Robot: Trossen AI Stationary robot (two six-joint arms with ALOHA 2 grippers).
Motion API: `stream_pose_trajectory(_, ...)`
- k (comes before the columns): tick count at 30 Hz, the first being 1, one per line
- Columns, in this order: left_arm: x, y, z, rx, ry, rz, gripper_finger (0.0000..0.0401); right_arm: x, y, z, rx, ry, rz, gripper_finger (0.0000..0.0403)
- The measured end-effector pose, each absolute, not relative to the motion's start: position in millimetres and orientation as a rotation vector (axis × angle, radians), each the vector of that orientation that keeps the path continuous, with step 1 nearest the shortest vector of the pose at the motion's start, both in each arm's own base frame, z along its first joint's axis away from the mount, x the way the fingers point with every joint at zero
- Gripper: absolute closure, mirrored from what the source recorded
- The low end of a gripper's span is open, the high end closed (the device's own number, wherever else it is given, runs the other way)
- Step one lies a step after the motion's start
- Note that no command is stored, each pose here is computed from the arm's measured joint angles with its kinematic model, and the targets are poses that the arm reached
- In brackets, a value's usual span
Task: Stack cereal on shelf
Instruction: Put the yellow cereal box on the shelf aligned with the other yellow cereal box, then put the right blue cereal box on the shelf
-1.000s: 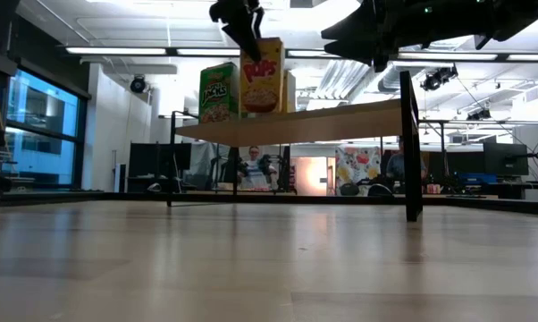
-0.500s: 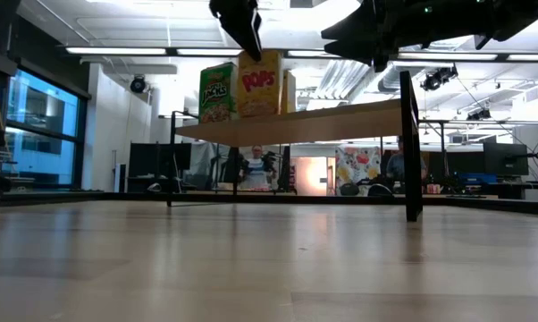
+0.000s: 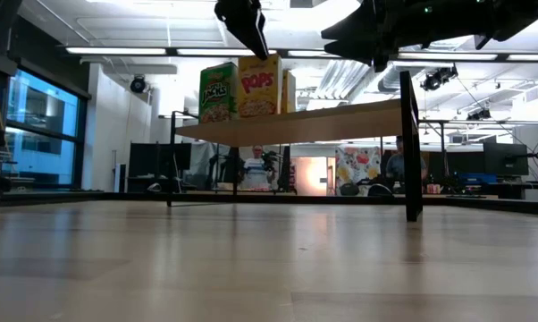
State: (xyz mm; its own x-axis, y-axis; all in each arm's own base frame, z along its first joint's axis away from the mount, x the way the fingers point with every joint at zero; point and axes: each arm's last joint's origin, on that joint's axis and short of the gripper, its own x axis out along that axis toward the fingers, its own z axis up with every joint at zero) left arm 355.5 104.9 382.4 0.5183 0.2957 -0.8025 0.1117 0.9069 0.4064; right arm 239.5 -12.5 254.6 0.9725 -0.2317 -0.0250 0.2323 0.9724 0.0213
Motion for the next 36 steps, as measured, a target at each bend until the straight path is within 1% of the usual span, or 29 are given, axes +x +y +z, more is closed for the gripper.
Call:
stream_pose_trajectory(10,352,103,390,0.502,1.021,0.17,0.0201,239,-12,255,0.024,0.022,-0.234,0.0194)
stream_pose_trajectory(17,334,95,420,0.506,0.929,0.217,0.0201,239,-13,255,0.024,0.022,-0.235,0.0194)
stream_pose_trajectory(21,315,90,439,0.392,0.84,0.247,0.0201,239,-13,255,0.024,0.023,-0.235,0.0194)
stream_pose_trajectory(25,293,84,447,0.229,0.731,0.155,0.0201,239,-13,254,0.023,0.03,-0.235,0.0194)
stream_pose_trajectory(27,284,80,444,0.179,0.672,0.114,0.0201,239,-13,254,0.023,0.03,-0.235,0.0194)
stream_pose_trajectory(30,272,72,426,0.151,0.587,0.092,0.0201,239,-13,254,0.023,0.032,-0.235,0.0194)
stream_pose_trajectory(36,236,55,368,0.161,0.376,0.106,0.0201,239,-13,253,0.022,0.037,-0.235,0.0194)
